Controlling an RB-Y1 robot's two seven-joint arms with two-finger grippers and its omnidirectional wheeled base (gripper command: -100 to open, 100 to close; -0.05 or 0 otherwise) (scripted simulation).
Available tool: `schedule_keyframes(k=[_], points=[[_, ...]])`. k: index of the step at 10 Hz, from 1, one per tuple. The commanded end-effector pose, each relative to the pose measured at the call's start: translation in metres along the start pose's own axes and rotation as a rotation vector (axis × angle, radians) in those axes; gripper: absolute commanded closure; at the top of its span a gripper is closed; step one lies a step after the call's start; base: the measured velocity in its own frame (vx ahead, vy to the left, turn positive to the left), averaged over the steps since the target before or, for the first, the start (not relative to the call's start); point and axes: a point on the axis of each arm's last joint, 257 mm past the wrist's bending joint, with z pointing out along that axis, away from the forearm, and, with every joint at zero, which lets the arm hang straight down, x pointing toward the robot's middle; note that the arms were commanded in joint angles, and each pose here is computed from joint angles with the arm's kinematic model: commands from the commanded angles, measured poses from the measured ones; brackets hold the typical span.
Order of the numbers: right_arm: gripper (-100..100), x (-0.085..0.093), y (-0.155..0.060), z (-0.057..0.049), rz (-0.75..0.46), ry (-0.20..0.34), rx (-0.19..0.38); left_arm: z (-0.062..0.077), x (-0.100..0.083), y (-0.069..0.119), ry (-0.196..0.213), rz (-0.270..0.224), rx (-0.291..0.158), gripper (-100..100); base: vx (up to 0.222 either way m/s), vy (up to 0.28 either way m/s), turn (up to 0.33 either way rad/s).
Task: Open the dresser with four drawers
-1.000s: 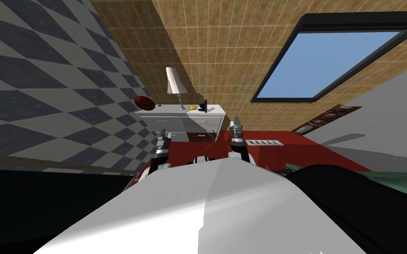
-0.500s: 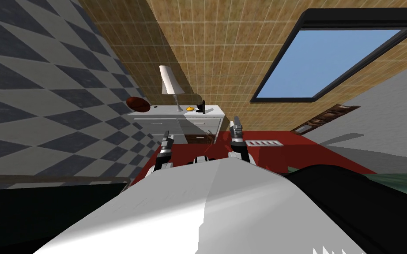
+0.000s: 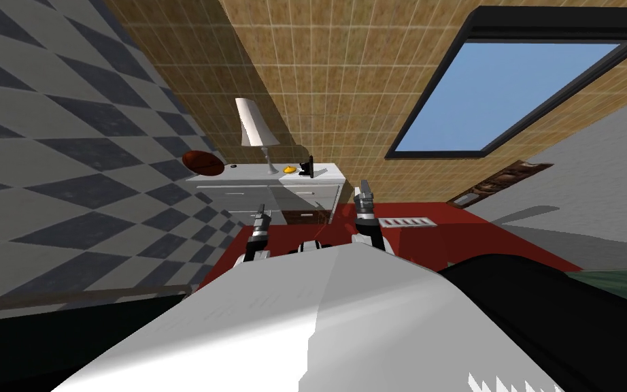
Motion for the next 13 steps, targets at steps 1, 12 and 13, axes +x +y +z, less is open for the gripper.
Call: schedule_keyframes(k=[1, 12, 13], points=[[0, 0.000, 0.000, 0.000, 0.000, 0.000, 0.000, -0.001, 0.005, 0.022, 0.009, -0.007, -0.035, -100, 0.127, -0.064, -0.035], [0, 0.000, 0.000, 0.000, 0.000, 0.000, 0.000, -0.013, 0.021, 0.099, 0.047, -0.014, -0.158, -100, 0.108, -0.044, -0.032], [0, 0.000, 0.000, 0.000, 0.000, 0.000, 0.000, -0.015, 0.024, 0.107, 0.049, -0.020, -0.170, -100, 0.129, -0.056, -0.039]])
